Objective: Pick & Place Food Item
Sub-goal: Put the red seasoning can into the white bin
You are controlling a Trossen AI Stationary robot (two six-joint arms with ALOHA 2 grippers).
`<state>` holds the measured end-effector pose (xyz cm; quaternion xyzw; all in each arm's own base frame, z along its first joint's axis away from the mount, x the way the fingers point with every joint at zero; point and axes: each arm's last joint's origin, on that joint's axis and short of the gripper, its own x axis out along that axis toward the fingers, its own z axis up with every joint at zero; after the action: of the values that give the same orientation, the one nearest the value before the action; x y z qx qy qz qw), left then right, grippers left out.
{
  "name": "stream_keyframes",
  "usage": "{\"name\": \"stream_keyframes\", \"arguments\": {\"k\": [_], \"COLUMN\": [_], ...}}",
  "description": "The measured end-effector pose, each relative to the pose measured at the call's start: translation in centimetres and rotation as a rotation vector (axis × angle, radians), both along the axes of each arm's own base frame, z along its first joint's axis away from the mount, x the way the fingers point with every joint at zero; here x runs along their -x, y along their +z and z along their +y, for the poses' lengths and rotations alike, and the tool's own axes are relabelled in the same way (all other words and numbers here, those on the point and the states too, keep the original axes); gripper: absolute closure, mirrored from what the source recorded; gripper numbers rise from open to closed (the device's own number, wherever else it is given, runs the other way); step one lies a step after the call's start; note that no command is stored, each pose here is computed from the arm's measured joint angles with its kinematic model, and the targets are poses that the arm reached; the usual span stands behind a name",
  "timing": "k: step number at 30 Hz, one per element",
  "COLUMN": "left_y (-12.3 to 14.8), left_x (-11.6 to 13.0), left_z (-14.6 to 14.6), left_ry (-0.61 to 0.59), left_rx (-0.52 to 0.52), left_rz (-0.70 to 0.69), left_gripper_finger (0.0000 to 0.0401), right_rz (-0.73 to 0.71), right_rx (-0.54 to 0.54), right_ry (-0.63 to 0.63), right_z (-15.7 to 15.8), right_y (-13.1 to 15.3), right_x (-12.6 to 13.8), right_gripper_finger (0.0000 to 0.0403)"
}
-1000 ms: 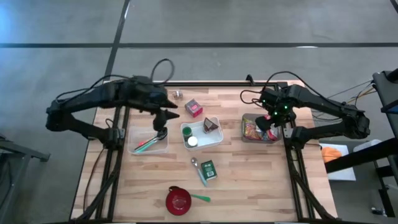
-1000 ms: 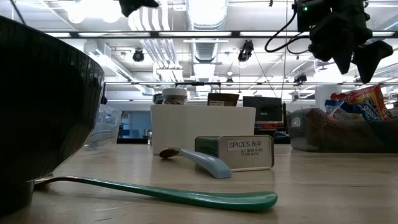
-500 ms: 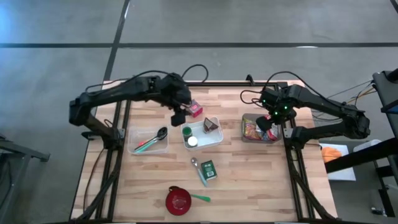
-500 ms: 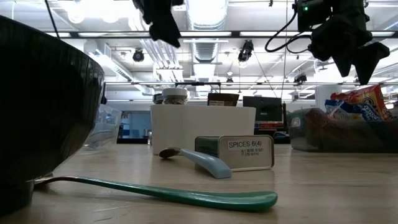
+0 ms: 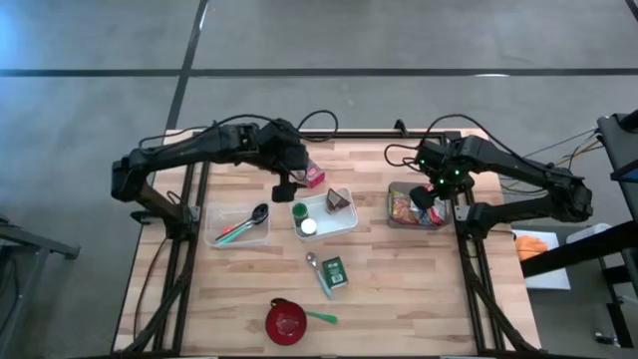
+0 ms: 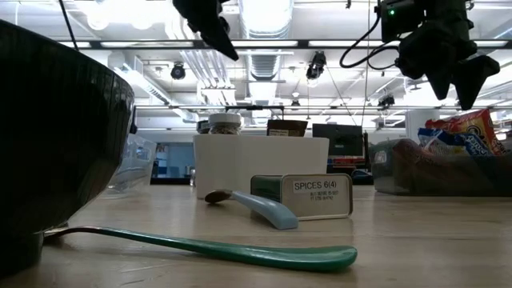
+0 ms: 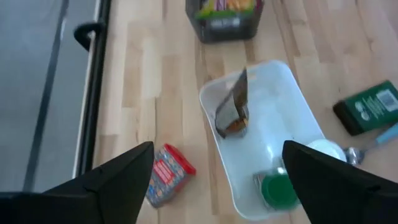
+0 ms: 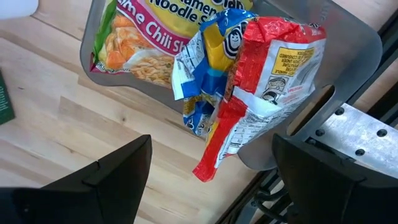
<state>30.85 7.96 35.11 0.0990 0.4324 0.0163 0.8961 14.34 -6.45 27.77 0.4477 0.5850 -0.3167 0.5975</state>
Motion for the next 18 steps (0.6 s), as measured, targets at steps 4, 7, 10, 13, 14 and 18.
{"name": "stream_keyframes", "arguments": {"k": [4,7,10,13,14,18], "left_y": [0.34,0.51,0.52,0.51,0.51,0.39], "left_x": [-0.48,-0.63,-0.64,-0.58,-0.58,-0.35], "left_z": [0.13,0.18,0.18,0.4,0.4,0.72], "left_ry": [0.037,0.115,0.142,0.108,0.102,0.031], "left_rx": [0.012,0.075,0.097,0.058,0.052,-0.029], "left_rz": [-0.063,-0.1,-0.105,-0.098,-0.096,-0.061], "left_gripper_finger": [0.0034,0.0033,0.0033,0.0033,0.0033,0.0033], "right_rz": [-0.002,-0.002,-0.003,-0.005,-0.006,-0.013], "right_rx": [0.0,0.0,0.0,0.002,0.002,0.005], "right_ry": [0.0,0.0,0.0,0.0,0.0,0.0], "right_z": [-0.01,-0.01,-0.01,-0.02,-0.03,-0.06], "right_y": [0.0,0.0,0.0,-0.01,0.0,0.0], "right_x": [-0.02,-0.02,-0.03,-0.06,-0.07,-0.13], "right_gripper_finger": [0.0073,0.0073,0.0073,0.0073,0.0073,0.0073]}}
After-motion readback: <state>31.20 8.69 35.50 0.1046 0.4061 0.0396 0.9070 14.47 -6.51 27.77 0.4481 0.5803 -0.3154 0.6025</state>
